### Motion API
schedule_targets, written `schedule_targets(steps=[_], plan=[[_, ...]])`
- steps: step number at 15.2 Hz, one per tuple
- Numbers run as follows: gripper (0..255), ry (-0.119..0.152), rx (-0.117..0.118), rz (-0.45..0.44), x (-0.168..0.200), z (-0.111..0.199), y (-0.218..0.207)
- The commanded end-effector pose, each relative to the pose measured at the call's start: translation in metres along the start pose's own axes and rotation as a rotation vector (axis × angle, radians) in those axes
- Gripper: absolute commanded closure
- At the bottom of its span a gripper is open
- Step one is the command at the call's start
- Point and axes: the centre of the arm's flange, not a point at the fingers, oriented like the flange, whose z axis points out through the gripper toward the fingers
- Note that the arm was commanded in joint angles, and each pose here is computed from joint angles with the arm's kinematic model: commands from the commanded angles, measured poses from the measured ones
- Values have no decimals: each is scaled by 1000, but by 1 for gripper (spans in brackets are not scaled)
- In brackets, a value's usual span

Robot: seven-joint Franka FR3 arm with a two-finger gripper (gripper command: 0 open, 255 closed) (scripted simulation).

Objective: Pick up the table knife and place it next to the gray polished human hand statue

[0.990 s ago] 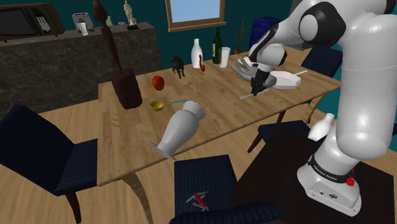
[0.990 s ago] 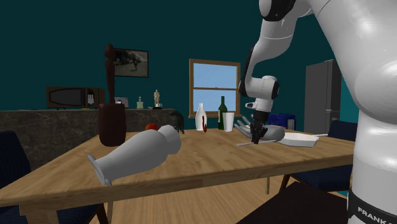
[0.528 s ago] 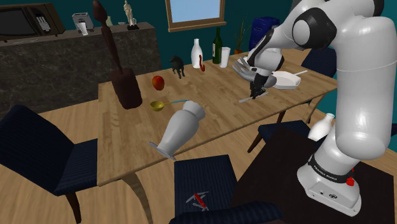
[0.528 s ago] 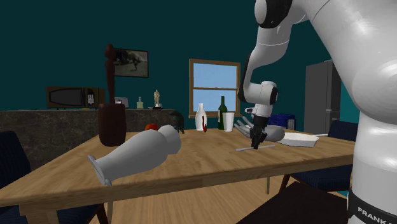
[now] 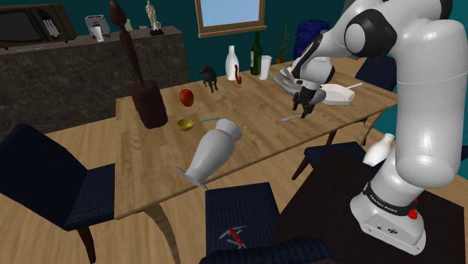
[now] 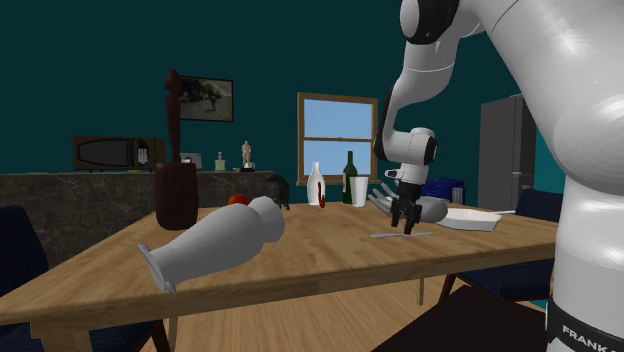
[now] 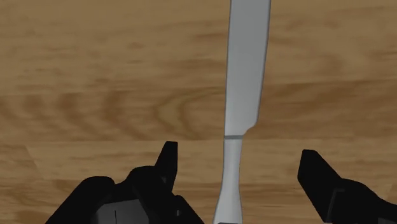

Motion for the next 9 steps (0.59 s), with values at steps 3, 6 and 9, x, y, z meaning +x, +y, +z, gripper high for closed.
schedule_targets(steps=[3,6,9], plan=[[0,0,0,0,0,0,0],[0,0,0,0,0,-40,0],[0,0,0,0,0,-50,0]])
